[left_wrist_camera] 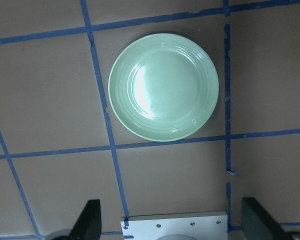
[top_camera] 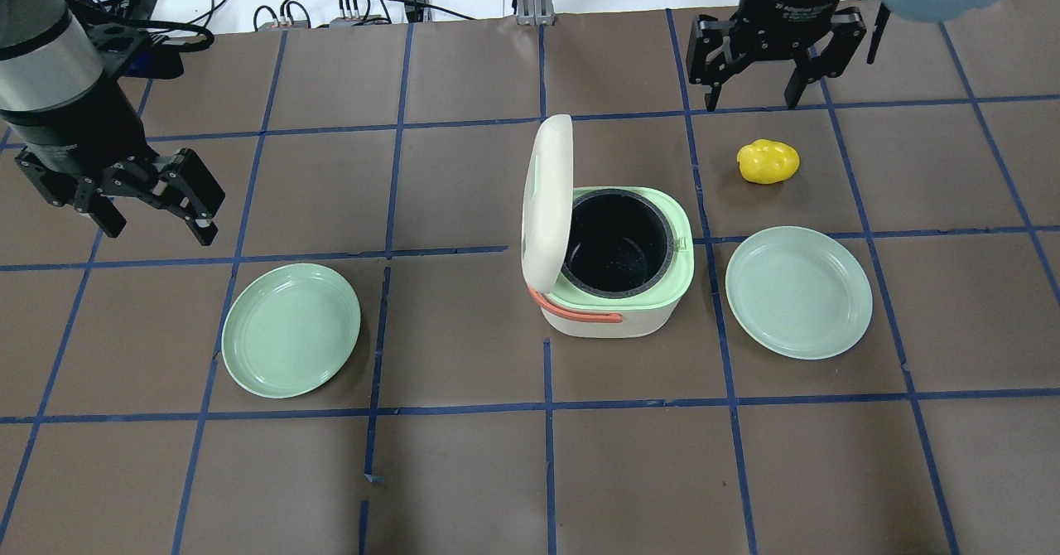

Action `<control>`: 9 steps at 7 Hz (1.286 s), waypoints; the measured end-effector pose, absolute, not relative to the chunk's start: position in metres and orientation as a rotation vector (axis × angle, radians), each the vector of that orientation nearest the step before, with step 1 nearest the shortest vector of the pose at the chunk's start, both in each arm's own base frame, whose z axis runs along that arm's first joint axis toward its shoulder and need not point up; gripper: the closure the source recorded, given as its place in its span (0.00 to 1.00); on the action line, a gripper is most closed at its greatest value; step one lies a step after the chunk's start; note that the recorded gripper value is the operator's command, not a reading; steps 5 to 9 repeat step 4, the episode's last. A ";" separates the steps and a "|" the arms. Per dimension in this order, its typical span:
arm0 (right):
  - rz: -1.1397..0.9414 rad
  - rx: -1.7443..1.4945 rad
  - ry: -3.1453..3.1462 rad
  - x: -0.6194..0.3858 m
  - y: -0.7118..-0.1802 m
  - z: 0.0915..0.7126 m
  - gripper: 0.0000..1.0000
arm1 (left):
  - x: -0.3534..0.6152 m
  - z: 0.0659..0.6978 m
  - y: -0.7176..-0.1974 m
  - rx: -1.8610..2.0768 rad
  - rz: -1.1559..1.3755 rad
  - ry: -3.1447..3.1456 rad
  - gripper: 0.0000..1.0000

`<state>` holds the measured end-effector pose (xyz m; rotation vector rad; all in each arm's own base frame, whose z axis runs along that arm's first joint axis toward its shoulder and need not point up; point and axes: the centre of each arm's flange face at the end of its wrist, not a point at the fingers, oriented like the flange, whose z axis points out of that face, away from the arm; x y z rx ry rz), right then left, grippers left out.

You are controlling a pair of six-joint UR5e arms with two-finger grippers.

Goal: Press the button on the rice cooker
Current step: 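Raise the right gripper back away from the opened cooker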

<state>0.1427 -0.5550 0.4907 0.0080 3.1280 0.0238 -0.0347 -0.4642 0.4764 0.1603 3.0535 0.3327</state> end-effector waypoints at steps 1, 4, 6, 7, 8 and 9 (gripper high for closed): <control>0.033 0.006 3.114 0.142 -0.554 0.488 0.00 | -0.035 0.476 -0.464 0.160 0.333 3.053 0.00; 0.045 0.004 3.102 0.143 -0.552 0.484 0.00 | -0.035 0.476 -0.464 0.160 0.333 3.053 0.00; 0.045 0.004 3.102 0.143 -0.552 0.484 0.00 | -0.035 0.476 -0.464 0.160 0.333 3.053 0.00; 0.045 0.004 3.102 0.143 -0.552 0.484 0.00 | -0.035 0.476 -0.464 0.160 0.333 3.053 0.00; 0.045 0.004 3.102 0.143 -0.552 0.484 0.00 | -0.035 0.476 -0.464 0.160 0.333 3.053 0.00; 0.045 0.004 3.102 0.143 -0.552 0.484 0.00 | -0.035 0.476 -0.464 0.160 0.333 3.053 0.00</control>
